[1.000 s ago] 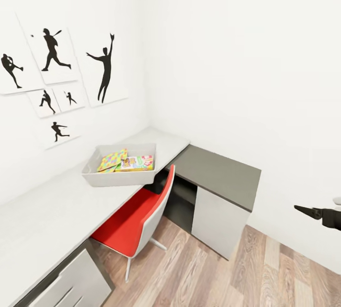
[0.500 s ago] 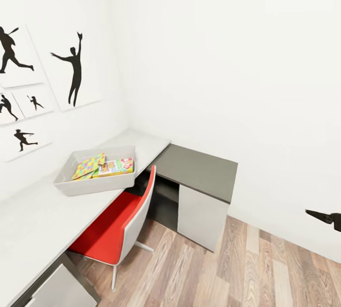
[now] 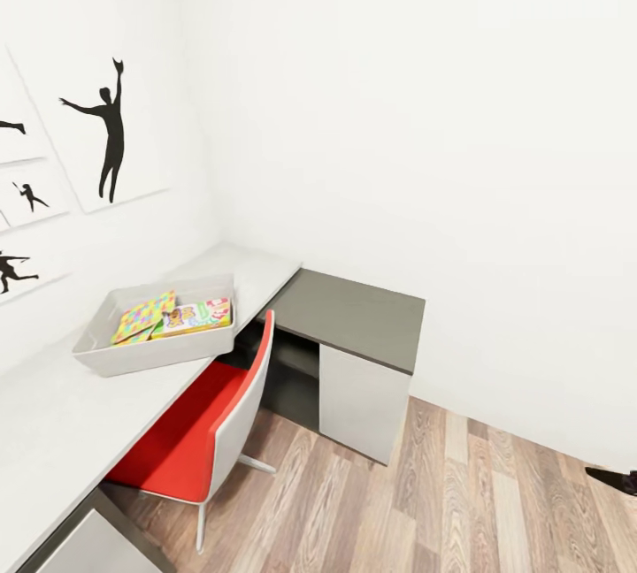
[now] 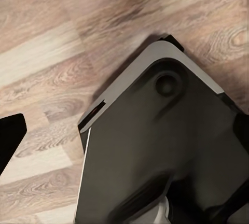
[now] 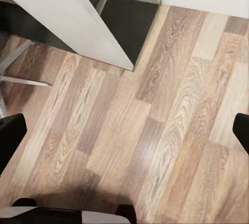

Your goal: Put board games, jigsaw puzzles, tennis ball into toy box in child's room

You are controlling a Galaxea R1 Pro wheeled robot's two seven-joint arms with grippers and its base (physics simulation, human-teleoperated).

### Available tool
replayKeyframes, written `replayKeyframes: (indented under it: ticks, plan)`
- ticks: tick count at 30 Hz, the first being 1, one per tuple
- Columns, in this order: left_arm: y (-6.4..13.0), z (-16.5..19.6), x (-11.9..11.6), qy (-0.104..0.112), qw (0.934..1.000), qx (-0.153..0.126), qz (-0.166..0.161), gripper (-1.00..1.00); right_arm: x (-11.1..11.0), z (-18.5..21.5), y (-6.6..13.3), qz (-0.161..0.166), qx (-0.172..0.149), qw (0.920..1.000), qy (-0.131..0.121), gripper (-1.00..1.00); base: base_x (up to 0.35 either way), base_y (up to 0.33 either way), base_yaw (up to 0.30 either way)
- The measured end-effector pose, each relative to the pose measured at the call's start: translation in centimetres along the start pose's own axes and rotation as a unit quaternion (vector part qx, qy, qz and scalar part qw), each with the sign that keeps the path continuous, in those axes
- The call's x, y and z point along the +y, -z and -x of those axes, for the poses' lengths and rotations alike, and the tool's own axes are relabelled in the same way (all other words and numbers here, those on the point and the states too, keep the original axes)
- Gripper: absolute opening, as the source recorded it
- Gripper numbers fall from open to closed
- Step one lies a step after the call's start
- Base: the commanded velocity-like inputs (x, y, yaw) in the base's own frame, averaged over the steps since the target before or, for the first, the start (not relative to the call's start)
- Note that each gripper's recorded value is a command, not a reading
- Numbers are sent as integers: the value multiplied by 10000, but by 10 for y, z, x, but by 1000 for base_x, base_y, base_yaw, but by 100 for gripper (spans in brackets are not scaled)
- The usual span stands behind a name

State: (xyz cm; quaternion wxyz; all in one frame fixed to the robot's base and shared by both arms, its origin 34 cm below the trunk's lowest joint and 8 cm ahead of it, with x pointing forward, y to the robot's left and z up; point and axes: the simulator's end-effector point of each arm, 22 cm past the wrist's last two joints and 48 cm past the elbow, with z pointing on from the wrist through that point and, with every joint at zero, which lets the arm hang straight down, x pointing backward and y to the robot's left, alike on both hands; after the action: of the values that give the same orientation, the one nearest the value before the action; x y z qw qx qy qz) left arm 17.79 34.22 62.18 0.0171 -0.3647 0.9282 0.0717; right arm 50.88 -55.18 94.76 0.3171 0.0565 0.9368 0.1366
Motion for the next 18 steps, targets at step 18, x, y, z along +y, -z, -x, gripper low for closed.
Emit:
replayKeyframes:
  ticks: [18]
  plan:
    - [1,-11,-9,10,10000,69,-56,100,11,-254,-50,163,2130,9766,232,100,0,0,-10]
